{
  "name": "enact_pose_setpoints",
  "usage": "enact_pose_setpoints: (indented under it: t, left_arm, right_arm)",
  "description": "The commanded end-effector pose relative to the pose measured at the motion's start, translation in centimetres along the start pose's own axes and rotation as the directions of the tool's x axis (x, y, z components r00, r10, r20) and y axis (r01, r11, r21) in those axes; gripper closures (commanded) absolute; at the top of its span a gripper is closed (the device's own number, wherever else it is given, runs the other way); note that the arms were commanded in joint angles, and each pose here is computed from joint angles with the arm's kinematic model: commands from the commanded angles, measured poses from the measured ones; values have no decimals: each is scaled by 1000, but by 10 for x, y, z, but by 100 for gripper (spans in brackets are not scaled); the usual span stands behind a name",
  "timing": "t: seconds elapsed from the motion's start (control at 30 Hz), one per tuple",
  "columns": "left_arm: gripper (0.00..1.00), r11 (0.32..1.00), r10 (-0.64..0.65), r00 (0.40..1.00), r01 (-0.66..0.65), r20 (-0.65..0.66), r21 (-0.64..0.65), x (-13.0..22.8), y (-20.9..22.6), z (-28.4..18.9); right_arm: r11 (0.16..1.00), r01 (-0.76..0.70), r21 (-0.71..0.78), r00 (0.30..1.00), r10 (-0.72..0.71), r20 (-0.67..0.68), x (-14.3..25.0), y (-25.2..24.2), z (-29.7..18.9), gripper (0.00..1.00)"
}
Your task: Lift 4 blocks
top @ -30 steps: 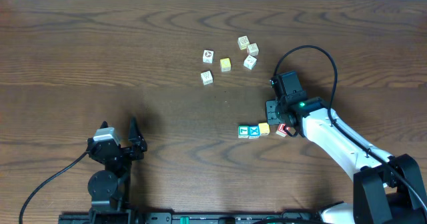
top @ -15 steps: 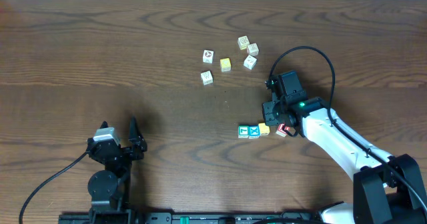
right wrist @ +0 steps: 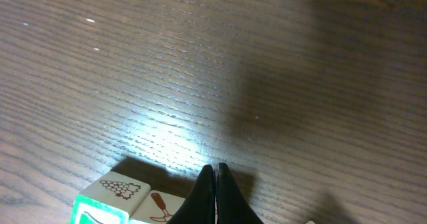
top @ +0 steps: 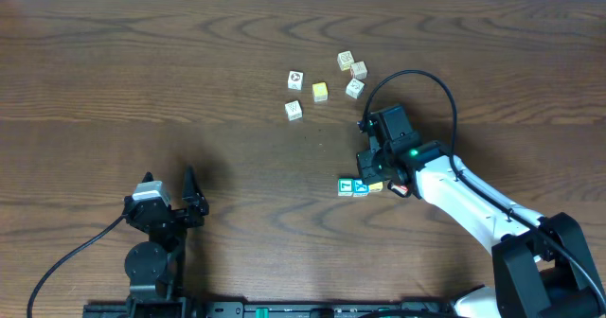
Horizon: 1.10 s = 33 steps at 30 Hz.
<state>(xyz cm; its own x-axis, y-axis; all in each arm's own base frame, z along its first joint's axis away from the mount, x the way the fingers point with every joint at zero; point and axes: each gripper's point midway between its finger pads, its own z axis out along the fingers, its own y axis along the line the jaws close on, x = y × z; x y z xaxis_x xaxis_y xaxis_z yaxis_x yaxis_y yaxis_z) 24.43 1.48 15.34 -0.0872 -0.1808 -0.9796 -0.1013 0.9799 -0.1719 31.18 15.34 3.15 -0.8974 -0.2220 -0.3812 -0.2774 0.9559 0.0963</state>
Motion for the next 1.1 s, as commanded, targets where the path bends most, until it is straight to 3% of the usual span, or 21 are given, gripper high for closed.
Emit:
enact_pose_setpoints:
  t: [0.0,1.07]
  left_arm:
    - [25,1000,3,999,-4,-53,-16,17,4,1]
    - [25,1000,3,999,-4,-53,-16,17,4,1]
  right_arm:
    - [998,-34,43,999,34,13,-5,-4,-1,99]
    - [991,-105,78,992,110,-66,16,-10,-2,99]
